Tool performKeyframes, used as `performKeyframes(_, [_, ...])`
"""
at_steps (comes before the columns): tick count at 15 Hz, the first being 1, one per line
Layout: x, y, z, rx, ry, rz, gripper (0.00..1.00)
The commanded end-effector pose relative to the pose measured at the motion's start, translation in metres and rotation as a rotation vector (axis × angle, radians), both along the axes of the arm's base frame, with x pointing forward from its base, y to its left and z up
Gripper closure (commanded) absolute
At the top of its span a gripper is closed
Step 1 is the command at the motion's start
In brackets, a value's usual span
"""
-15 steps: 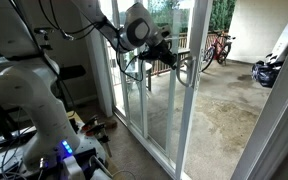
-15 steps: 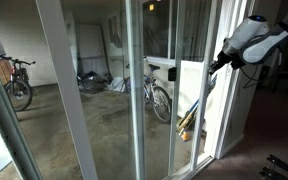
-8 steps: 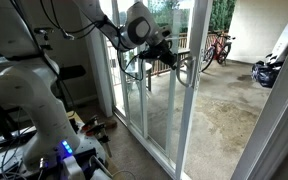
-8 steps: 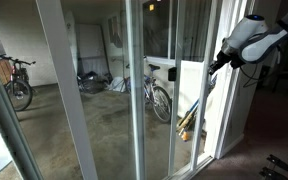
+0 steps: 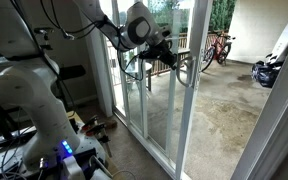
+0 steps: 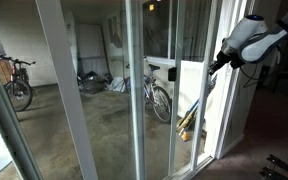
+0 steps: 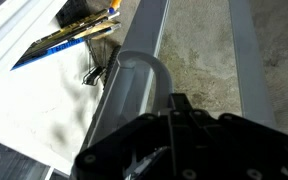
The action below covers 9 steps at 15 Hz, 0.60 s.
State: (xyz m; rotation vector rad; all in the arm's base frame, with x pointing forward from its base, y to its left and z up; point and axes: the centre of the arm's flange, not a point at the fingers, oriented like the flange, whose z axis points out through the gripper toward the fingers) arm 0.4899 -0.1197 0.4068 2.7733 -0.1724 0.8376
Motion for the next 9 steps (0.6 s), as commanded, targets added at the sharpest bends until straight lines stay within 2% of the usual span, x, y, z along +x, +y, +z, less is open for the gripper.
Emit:
performKeyframes(1, [0.013, -0.0159, -0.0099, 0.004, 0.013, -0.022, 0.98])
performKeyframes(9, [0.0118, -0.015, -0.0106, 0.003, 0.012, -0.021, 0.98])
